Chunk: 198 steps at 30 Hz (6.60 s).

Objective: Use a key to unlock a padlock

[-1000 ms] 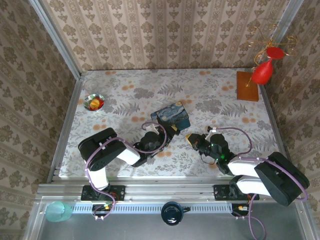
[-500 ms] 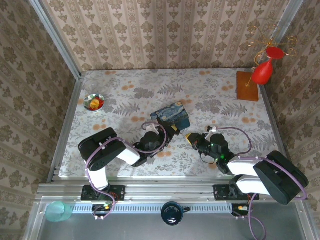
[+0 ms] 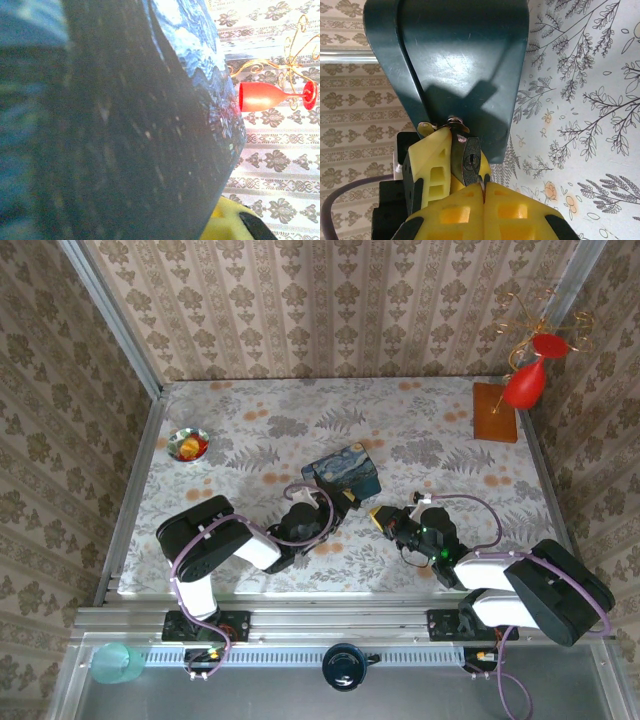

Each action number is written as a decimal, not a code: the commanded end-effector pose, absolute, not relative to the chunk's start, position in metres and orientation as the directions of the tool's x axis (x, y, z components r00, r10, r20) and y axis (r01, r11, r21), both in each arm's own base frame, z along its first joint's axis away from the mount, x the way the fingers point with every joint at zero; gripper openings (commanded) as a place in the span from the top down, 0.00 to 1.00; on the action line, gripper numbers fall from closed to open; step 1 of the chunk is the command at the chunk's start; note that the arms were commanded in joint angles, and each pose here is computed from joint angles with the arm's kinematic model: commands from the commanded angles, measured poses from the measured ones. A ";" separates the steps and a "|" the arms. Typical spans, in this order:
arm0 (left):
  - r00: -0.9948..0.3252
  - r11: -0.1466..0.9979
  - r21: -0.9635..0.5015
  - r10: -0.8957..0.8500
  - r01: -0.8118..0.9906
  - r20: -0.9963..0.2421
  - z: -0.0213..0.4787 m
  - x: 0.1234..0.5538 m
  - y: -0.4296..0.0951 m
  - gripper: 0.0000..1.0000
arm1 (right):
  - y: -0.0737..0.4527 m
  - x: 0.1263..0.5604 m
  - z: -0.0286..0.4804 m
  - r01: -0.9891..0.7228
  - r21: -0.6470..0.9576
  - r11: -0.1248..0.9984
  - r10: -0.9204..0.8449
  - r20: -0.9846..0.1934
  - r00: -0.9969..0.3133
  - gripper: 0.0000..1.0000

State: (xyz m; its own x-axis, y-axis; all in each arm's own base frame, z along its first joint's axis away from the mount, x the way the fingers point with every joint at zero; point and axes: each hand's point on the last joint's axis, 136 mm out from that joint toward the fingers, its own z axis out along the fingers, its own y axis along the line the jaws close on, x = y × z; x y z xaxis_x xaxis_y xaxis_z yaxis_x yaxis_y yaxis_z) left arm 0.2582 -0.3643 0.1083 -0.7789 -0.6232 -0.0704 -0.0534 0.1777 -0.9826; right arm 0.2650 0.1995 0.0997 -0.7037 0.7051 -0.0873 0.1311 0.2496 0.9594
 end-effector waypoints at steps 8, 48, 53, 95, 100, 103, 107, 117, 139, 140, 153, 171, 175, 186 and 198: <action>-0.794 0.036 -0.999 -0.607 0.028 -0.044 0.159 0.256 -0.380 1.00 | 0.203 0.274 0.116 0.091 0.973 0.211 0.712 -0.089 -0.696 1.00; -0.813 0.022 -1.000 -0.582 0.020 -0.029 0.161 0.255 -0.390 1.00 | 0.237 0.287 0.108 0.087 0.982 0.168 0.654 -0.045 -0.755 1.00; -0.792 0.076 -0.997 -0.609 -0.008 -0.039 0.139 0.259 -0.376 1.00 | 0.235 0.283 0.090 0.106 0.957 0.270 0.630 -0.092 -0.771 0.97; -0.805 0.338 -0.936 -0.580 -0.102 -0.122 0.090 0.254 -0.342 1.00 | 0.231 0.239 0.108 -0.646 -0.022 0.763 -0.300 -0.898 -0.323 0.46; -0.803 0.326 -0.940 -0.585 -0.103 -0.115 0.092 0.251 -0.336 1.00 | 0.244 0.247 0.102 -0.666 -0.053 0.744 -0.354 -0.877 -0.325 0.52; -0.803 0.321 -0.941 -0.586 -0.106 -0.109 0.092 0.249 -0.331 1.00 | 0.250 0.250 0.098 -0.680 -0.079 0.729 -0.383 -0.871 -0.308 0.52; -0.804 0.315 -0.945 -0.582 -0.088 -0.119 0.096 0.247 -0.327 1.00 | 0.257 0.255 0.092 -0.693 -0.114 0.712 -0.416 -0.864 -0.285 0.56; -0.816 0.310 -0.948 -0.565 -0.072 -0.123 0.100 0.242 -0.322 1.00 | 0.271 0.264 0.068 -0.700 -0.217 0.680 -0.513 -0.823 -0.244 0.53; -0.820 0.321 -0.944 -0.558 -0.073 -0.127 0.094 0.239 -0.320 1.00 | 0.286 0.276 0.070 -0.642 -0.207 0.738 -0.470 -0.840 -0.270 0.92; -0.821 0.327 -0.942 -0.556 -0.071 -0.131 0.094 0.239 -0.320 1.00 | 0.289 0.273 0.071 -0.647 -0.167 0.744 -0.444 -0.847 -0.293 0.94; -0.803 0.410 -0.909 -0.564 -0.070 -0.192 0.069 0.244 -0.312 1.00 | 0.315 0.232 0.067 -0.656 0.270 0.704 -0.228 -0.790 -0.570 1.00; -0.739 0.701 -0.711 -0.505 -0.051 -0.445 0.074 0.247 -0.250 0.51 | 0.276 0.227 0.042 -0.542 0.213 0.813 -0.249 -0.715 -0.654 0.99; -0.717 0.728 -0.685 -0.493 -0.029 -0.494 0.086 0.248 -0.231 0.48 | 0.275 0.225 0.032 -0.533 0.207 0.821 -0.273 -0.677 -0.683 0.92; -0.702 0.766 -0.642 -0.440 0.033 -0.560 0.098 0.247 -0.204 0.45 | 0.280 0.228 0.035 -0.519 0.259 0.814 -0.239 -0.665 -0.707 0.67; -0.737 0.818 -0.554 -0.277 0.155 -0.616 0.111 0.263 -0.208 0.44 | 0.294 0.247 0.043 -0.466 0.349 0.813 -0.154 -0.643 -0.750 0.64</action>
State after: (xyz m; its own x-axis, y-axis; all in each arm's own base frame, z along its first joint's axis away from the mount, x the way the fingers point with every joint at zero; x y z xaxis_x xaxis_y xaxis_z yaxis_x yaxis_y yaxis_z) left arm 0.2577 -0.1975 0.0991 -0.7242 -0.3657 -0.5846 0.0660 0.8071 -0.5867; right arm 0.2445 0.2859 0.0419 -0.7307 -0.1698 -0.6612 -0.4769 0.8199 0.3166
